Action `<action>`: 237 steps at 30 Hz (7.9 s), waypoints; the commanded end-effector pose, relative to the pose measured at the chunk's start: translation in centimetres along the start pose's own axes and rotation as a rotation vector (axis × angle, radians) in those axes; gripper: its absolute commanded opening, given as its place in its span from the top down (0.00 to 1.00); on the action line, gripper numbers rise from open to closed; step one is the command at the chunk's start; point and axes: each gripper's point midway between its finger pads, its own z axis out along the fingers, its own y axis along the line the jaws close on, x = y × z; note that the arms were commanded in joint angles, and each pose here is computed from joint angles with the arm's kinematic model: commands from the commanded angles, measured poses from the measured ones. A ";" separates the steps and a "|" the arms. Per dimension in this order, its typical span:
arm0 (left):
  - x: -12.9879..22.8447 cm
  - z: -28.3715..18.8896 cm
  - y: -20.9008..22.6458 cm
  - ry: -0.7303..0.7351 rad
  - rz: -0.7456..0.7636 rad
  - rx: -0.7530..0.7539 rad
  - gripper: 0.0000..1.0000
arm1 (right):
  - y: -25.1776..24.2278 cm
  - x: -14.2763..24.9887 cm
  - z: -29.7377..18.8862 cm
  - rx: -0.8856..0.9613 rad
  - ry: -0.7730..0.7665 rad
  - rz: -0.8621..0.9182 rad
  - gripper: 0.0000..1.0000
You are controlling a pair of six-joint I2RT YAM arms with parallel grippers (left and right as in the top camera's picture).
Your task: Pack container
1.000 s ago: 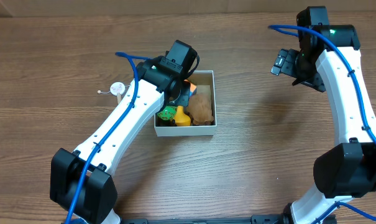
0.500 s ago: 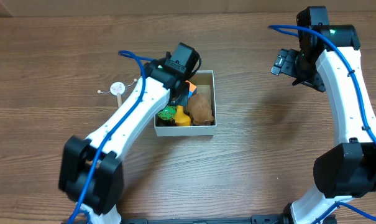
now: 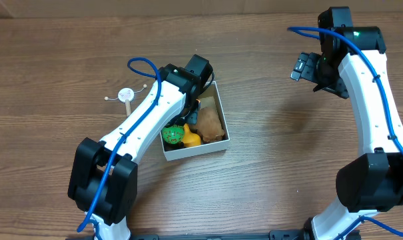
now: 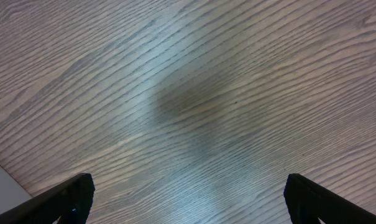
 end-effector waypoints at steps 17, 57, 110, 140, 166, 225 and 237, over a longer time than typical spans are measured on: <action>-5.5 -9.3 7.1 -0.284 -0.186 0.063 0.89 | 0.1 -0.6 -1.5 -0.023 -0.045 0.008 0.00; -5.5 6.5 13.8 0.090 -0.374 0.207 0.34 | 0.1 -0.6 -1.5 -0.023 -0.045 0.008 0.00; -6.5 7.8 15.3 -0.019 -0.427 0.118 0.96 | 0.1 -0.6 -1.5 -0.023 -0.045 0.008 0.00; -6.3 -10.1 -0.2 -0.252 -0.137 0.283 0.93 | 0.1 -0.6 -1.5 -0.023 -0.045 0.008 0.00; -4.4 -4.3 -5.7 -0.085 -0.104 0.236 0.60 | 0.1 -0.6 -1.5 -0.023 -0.045 0.008 0.00; -9.5 -10.9 19.0 -0.281 -0.486 0.148 0.00 | 0.1 -0.6 -1.5 -0.024 -0.046 0.008 0.00; -9.6 -11.0 18.9 -0.285 -0.484 0.152 0.00 | -1.6 0.8 -13.9 -0.155 -0.356 0.005 0.00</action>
